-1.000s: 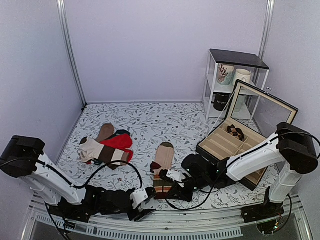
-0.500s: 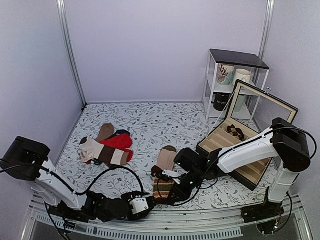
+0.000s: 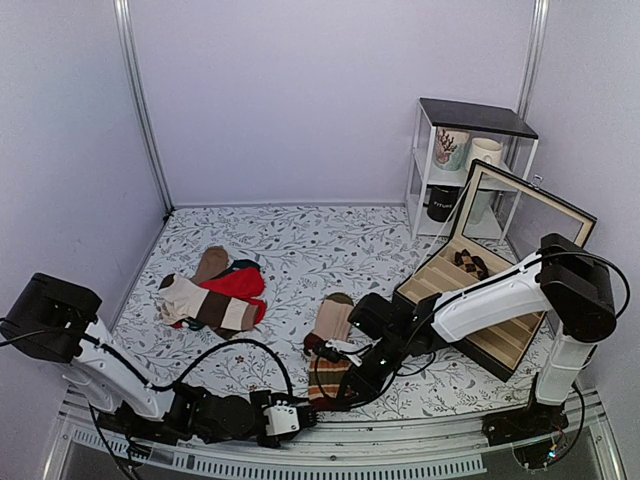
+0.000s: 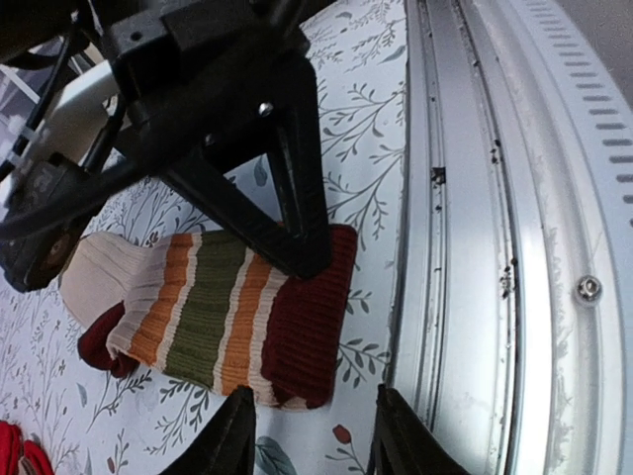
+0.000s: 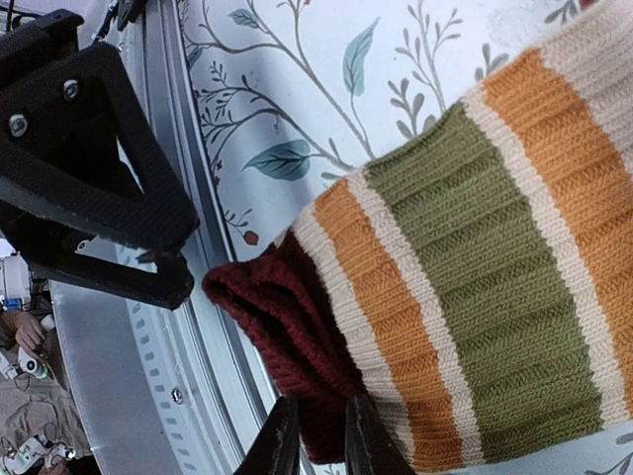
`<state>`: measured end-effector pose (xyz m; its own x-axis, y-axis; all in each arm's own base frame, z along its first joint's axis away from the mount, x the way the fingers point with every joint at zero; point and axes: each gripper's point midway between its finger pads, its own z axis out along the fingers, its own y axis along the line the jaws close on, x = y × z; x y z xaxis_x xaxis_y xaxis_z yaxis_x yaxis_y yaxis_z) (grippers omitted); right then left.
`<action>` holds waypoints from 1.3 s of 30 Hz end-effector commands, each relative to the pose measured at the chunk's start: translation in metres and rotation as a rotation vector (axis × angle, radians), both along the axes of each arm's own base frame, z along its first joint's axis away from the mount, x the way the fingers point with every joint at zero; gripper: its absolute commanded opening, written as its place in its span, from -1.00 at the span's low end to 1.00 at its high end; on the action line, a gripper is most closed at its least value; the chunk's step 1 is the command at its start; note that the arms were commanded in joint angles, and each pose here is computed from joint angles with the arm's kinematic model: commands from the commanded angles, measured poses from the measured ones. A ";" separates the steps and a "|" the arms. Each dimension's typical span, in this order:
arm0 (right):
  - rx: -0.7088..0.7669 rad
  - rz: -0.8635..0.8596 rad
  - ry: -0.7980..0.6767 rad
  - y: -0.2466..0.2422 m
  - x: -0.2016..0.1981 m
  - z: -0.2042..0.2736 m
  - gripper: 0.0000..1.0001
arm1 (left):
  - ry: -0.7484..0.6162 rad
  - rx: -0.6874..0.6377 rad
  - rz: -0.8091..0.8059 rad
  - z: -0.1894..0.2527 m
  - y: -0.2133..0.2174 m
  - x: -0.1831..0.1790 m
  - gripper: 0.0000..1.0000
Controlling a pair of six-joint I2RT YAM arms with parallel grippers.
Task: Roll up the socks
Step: Roll a pair of socks at the center of the board.
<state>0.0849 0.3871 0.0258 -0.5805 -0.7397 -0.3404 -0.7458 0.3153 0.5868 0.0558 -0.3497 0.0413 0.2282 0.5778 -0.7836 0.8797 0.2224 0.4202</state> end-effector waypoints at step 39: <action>-0.205 -0.026 0.123 -0.036 -0.019 -0.039 -0.62 | 0.125 0.082 0.035 -0.035 -0.021 0.018 -0.23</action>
<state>0.0811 0.3849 0.0248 -0.6042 -0.7406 -0.2940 -0.7106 0.3337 0.6195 0.0625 -0.3753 0.0226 0.1786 0.5971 -0.7820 0.9195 0.1815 0.3486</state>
